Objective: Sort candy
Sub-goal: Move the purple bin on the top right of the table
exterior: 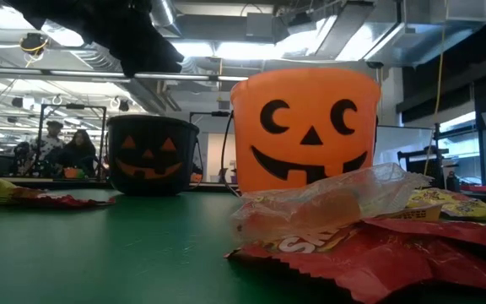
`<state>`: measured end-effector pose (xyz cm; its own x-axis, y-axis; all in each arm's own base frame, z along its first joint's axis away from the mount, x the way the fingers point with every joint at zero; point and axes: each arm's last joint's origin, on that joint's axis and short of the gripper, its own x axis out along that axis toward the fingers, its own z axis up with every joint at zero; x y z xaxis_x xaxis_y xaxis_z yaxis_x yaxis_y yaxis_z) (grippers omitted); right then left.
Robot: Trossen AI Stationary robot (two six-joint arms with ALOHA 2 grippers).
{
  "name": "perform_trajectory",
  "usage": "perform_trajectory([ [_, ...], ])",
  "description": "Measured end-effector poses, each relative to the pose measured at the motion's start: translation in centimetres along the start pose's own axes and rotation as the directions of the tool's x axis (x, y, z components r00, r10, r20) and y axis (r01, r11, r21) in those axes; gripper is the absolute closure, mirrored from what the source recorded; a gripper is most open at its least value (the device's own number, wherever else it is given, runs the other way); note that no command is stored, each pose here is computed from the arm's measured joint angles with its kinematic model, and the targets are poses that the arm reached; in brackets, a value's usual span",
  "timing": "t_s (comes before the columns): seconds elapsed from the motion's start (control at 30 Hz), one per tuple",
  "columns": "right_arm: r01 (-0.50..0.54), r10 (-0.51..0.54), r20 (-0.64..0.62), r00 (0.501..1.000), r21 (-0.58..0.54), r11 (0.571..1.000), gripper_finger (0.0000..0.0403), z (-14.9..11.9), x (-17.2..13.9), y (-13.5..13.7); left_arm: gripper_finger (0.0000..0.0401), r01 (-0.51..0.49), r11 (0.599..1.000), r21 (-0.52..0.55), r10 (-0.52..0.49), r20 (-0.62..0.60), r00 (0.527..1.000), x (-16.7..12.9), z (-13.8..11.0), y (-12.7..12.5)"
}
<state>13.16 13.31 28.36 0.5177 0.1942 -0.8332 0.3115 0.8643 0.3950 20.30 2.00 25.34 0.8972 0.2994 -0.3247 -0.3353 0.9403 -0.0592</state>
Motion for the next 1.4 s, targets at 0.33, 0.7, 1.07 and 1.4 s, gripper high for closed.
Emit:
perform_trajectory([
  [0.33, -0.003, 0.000, -0.145, 0.989, -0.022, 1.000, 0.0162, -1.7, 1.1, 4.1, 0.0234, -0.005, 1.000, -0.002, 0.005, 0.001, 1.000, 0.0, 0.0, 0.0],
  [0.7, 0.120, -0.126, -0.263, 0.957, -0.039, 0.992, 0.0162, -4.5, 3.6, 5.0, 0.0234, -0.007, 1.000, -0.002, 0.007, 0.000, 1.000, 0.0, 0.0, 0.0],
  [1.07, 0.312, -0.324, -0.194, 0.926, -0.087, 0.946, 0.0162, -3.1, -0.1, 3.6, 0.0234, -0.006, 1.000, -0.002, 0.006, 0.000, 1.000, 0.0, 0.0, 0.0],
  [1.4, 0.412, -0.432, -0.215, 0.876, -0.132, 0.902, 0.0162, -3.5, 0.2, 2.2, 0.0234, -0.006, 1.000, -0.002, 0.006, -0.001, 1.000, 0.0, 0.0, 0.0],
])
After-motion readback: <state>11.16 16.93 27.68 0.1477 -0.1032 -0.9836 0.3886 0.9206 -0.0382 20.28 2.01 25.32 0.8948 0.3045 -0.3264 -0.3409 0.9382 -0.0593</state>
